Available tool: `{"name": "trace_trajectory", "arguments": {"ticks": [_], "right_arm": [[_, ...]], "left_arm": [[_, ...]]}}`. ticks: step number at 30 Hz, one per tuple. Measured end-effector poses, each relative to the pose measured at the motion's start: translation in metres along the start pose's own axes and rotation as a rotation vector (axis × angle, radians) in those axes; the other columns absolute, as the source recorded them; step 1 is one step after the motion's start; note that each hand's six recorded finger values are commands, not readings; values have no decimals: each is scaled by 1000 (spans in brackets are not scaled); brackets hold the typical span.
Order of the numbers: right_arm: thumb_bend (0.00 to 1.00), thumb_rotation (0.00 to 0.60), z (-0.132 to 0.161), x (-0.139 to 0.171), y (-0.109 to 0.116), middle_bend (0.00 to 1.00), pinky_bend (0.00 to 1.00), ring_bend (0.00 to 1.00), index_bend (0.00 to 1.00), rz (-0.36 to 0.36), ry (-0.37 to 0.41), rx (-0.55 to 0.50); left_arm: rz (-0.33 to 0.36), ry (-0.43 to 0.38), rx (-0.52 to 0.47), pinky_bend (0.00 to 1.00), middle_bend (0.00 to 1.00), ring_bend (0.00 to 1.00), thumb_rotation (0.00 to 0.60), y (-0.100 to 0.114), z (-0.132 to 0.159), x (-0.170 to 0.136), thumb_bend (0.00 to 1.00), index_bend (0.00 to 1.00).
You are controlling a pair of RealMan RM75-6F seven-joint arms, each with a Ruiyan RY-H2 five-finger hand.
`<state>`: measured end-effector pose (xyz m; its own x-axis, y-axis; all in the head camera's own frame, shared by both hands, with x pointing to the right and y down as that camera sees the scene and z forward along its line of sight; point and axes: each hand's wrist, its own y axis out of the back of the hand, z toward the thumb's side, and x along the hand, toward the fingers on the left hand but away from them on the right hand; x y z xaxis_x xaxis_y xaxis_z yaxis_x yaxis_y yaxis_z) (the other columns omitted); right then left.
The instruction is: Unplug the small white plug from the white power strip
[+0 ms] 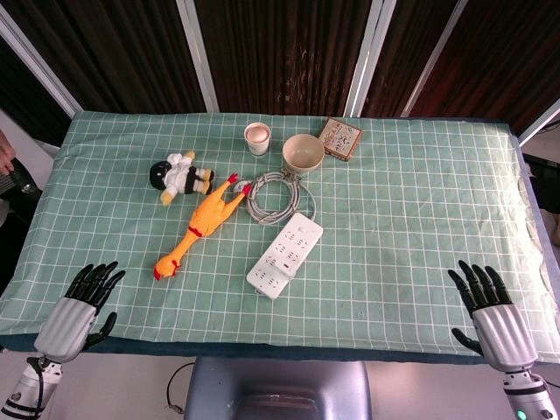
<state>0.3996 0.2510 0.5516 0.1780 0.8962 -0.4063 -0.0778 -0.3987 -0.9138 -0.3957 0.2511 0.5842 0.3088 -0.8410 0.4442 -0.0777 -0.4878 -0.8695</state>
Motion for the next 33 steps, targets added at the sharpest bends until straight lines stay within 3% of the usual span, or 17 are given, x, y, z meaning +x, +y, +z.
{"name": "trace_trajectory", "arguments": {"ticks": [5, 9, 15, 18, 23, 33], "right_arm": [[57, 600, 2, 0, 0, 0, 0, 0, 0, 1, 12, -1], [56, 600, 8, -1, -3, 0, 0, 0, 0, 14, 45, 0], [57, 600, 31, -12, -11, 0, 0, 0, 0, 25, 154, 22], [56, 600, 44, -20, -17, 0, 0, 0, 0, 44, 210, 48], [56, 600, 68, -38, -21, 0, 0, 0, 0, 75, 299, 76], [57, 600, 117, -69, -16, 0, 0, 0, 0, 88, 418, 134]], "left_arm": [[-3, -57, -8, 0, 0, 0, 600, -3, 12, 3, 479, 0], [-22, -179, -51, 0, 0, 0, 600, -13, 37, 13, 587, 0], [-125, -345, -90, 0, 0, 0, 600, -41, 80, 45, 722, 0], [-179, -395, -106, 0, 0, 0, 600, -52, 101, 65, 724, 0], [-229, -417, -144, 0, 0, 0, 600, -61, 131, 103, 732, 0], [-317, -376, -141, 0, 0, 0, 600, -95, 157, 146, 809, 0]]}}
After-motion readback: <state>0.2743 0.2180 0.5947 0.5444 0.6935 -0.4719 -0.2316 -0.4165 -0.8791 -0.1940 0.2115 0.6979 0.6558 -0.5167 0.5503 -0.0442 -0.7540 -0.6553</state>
